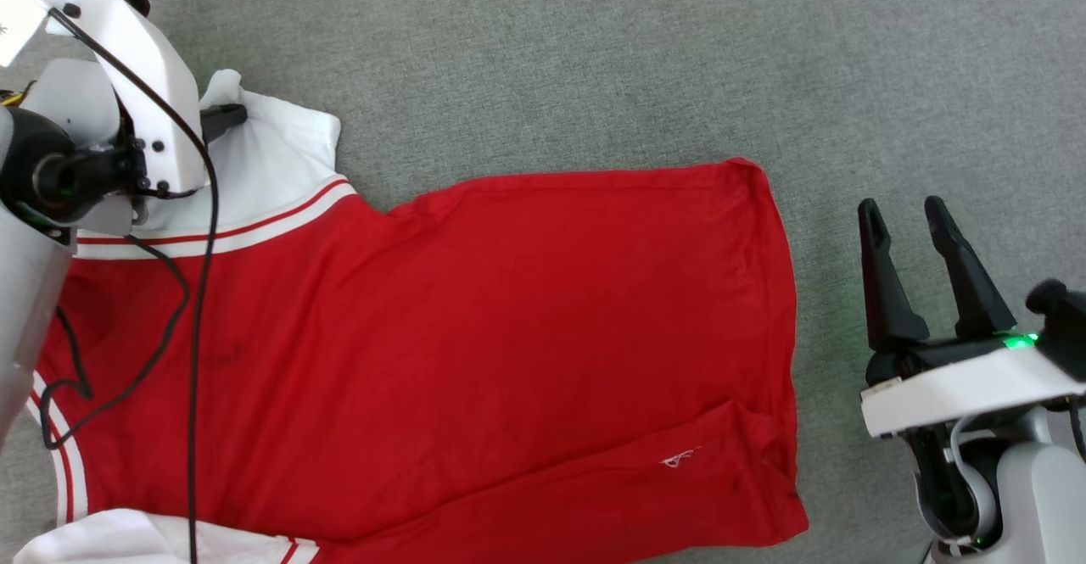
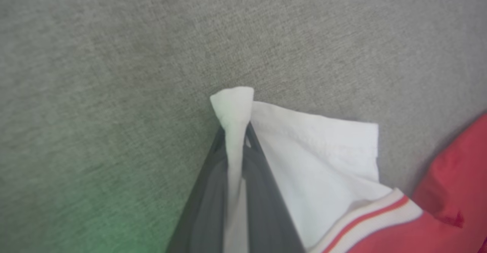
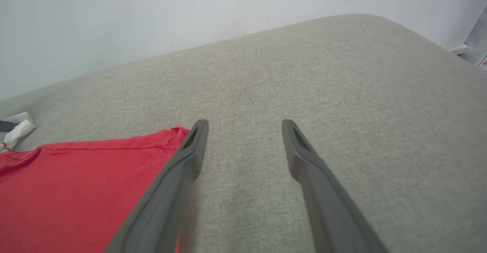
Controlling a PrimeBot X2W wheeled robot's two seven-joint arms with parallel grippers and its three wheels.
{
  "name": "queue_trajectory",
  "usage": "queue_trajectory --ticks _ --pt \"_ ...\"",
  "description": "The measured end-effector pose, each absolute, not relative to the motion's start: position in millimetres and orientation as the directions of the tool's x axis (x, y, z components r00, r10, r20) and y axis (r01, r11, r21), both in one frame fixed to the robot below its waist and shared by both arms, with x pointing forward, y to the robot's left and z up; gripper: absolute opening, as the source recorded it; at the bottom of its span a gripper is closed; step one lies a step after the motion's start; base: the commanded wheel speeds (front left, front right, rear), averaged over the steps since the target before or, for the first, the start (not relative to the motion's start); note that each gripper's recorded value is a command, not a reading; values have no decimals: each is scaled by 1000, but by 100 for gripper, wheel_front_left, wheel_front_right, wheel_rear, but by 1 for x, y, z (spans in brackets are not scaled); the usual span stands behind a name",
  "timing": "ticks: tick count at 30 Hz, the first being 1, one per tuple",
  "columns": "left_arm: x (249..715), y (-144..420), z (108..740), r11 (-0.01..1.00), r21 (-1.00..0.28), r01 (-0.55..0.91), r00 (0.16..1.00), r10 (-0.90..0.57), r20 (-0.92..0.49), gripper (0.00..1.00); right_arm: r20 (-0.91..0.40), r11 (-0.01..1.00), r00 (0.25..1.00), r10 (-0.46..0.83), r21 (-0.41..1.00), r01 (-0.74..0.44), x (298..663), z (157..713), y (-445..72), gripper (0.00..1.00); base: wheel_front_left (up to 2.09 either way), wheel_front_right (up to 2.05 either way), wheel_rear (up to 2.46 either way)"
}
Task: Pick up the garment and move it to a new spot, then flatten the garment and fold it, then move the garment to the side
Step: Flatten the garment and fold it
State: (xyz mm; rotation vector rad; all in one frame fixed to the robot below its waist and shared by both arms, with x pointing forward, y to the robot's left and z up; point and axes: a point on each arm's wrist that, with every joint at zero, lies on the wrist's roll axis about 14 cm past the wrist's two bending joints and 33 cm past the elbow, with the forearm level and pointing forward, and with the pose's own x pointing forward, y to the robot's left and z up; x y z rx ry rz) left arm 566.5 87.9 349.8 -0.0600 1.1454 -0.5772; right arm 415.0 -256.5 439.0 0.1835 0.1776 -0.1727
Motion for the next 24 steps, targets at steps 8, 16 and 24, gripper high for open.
queue_trajectory --ticks 8,16,24 --pt "574 92 365 863 -263 430 412 -447 -794 0 -350 971 935 -51 201 128 428 417 -239 100 0 0 0" --pt "565 103 395 863 -267 428 482 -468 -740 0 -535 980 832 146 190 -50 451 410 -209 100 0 0 0" --pt "561 119 428 862 -235 450 568 -479 -669 0 -712 976 669 214 141 -163 465 392 -192 100 0 0 0"
